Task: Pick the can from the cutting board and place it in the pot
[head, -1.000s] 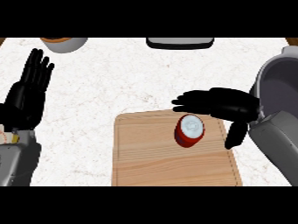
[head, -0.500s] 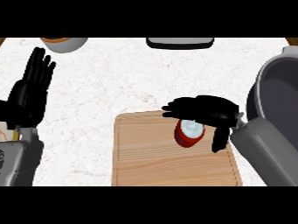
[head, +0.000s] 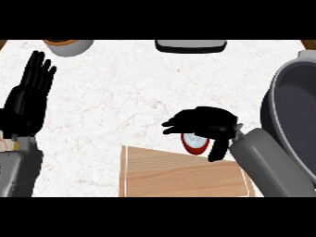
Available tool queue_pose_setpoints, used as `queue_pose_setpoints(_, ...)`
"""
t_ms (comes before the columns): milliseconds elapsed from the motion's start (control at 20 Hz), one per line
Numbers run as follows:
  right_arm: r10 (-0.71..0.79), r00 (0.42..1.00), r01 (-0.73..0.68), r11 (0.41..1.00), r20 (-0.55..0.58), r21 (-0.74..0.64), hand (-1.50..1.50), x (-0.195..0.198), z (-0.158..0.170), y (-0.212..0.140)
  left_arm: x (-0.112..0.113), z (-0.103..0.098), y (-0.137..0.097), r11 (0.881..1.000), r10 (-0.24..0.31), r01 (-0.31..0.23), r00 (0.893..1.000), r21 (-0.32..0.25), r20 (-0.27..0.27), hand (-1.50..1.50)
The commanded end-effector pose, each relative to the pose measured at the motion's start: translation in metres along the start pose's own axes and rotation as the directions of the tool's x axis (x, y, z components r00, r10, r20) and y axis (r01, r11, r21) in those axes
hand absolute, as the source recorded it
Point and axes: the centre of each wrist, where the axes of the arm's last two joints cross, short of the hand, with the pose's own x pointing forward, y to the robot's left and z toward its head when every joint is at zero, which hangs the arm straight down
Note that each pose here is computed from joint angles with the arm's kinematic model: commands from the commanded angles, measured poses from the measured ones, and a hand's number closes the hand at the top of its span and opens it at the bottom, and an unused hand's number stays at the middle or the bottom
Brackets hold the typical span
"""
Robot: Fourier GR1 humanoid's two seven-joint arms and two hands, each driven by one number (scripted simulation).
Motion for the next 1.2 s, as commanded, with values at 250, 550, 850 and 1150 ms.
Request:
queue_pose_setpoints(250, 0.082, 0.983, -0.081, 0.997, 0.166, -0.009, 1.5, 0.022, -0.03, 0.026, -0.003, 0.0, -0.003, 1.0, 0.021, -0.021, 1.0, -0.005, 0.008, 0.0)
queue_pose_setpoints(550, 0.095, 0.986, -0.091, 0.995, 0.138, -0.04, 1.5, 0.027, -0.017, 0.031, 0.0, 0.014, -0.016, 1.0, -0.01, 0.01, 1.0, -0.005, -0.002, 0.0)
queue_pose_setpoints(850, 0.176, 0.983, -0.162, 0.967, 0.056, -0.198, 1.5, 0.045, 0.007, 0.003, -0.004, -0.013, 0.009, 1.0, -0.008, 0.008, 1.0, 0.028, 0.009, 0.0)
queue_pose_setpoints(1150, -0.002, 0.965, -0.098, 0.924, -0.261, -0.371, 1.5, 0.087, -0.002, 0.039, 0.0, 0.013, 0.021, 0.999, -0.013, 0.014, 1.0, 0.045, -0.027, 0.0)
